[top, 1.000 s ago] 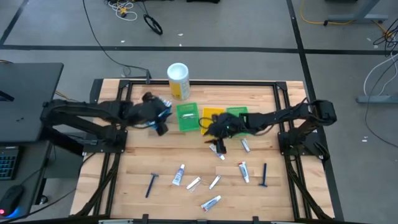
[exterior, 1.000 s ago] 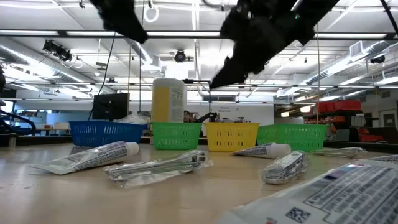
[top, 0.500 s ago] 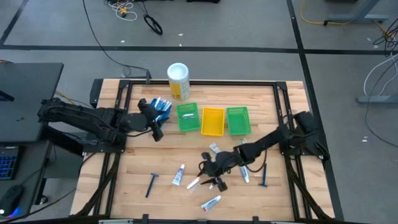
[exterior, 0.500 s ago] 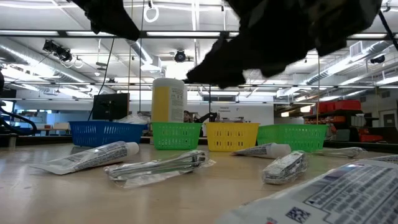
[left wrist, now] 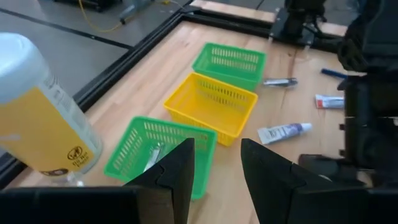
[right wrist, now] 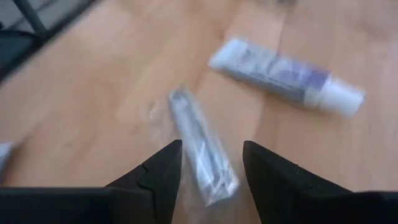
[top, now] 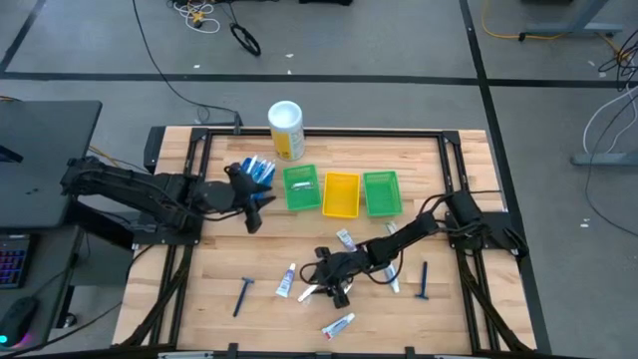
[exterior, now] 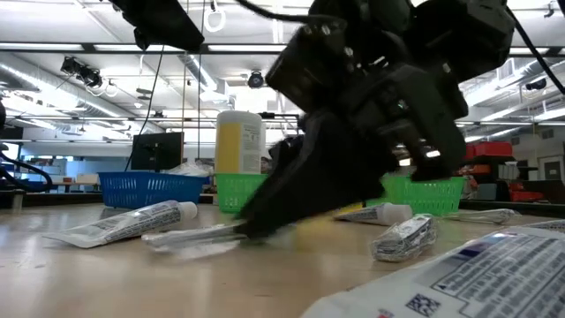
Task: Pick & Place Travel size toiletries
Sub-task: Put the nailcutter into the left green bin
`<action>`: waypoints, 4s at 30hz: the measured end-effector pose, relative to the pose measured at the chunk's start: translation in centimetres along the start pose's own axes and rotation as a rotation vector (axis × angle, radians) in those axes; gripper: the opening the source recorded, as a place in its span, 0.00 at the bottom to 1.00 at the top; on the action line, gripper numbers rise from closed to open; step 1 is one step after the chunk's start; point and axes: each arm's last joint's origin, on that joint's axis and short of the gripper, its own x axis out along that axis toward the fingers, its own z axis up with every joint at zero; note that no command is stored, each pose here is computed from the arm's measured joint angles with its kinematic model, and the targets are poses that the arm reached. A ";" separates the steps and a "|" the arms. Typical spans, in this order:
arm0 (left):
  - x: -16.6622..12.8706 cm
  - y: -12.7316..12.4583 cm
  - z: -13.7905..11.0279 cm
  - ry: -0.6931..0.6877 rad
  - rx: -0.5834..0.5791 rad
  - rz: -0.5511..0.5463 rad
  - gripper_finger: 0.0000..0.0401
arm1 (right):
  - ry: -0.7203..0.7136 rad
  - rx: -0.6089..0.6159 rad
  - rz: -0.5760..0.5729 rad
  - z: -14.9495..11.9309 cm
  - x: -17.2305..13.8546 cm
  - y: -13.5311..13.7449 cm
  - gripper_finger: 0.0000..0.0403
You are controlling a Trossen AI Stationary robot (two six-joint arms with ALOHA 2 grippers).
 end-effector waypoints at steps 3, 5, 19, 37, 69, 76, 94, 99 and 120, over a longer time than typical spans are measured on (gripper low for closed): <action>0.0 -0.4 -0.1 0.001 0.008 -0.013 0.35 | 0.017 0.004 -0.001 -0.2 0.1 0.0 0.45; -0.1 -0.6 -0.2 0.004 0.014 -0.023 0.35 | 0.016 0.004 0.002 -0.2 0.1 0.0 0.43; -0.2 -0.7 -0.2 -0.012 0.031 0.003 0.35 | 0.026 0.009 -0.001 -0.3 0.0 -0.8 0.17; -0.5 -0.4 0.0 -0.039 0.121 0.055 0.35 | -0.078 -0.013 -0.129 6.7 -8.6 -6.2 0.15; 0.7 1.9 1.8 -0.126 0.195 0.215 0.35 | 0.036 0.071 -0.276 1.6 -11.7 -24.5 0.15; 0.7 1.9 1.8 -0.125 0.197 0.210 0.35 | 0.055 0.058 -0.312 1.0 -11.2 -25.0 0.17; 0.7 1.8 1.7 -0.114 0.217 0.182 0.35 | 0.039 0.026 -0.377 2.5 -11.6 -24.0 0.44; 0.7 1.9 1.6 -0.100 0.219 0.185 0.35 | 0.100 0.048 -0.292 4.5 -12.2 -20.2 0.44; 0.7 1.9 1.6 -0.106 0.190 0.190 0.35 | 0.420 -0.105 0.123 5.3 -10.7 -1.7 0.44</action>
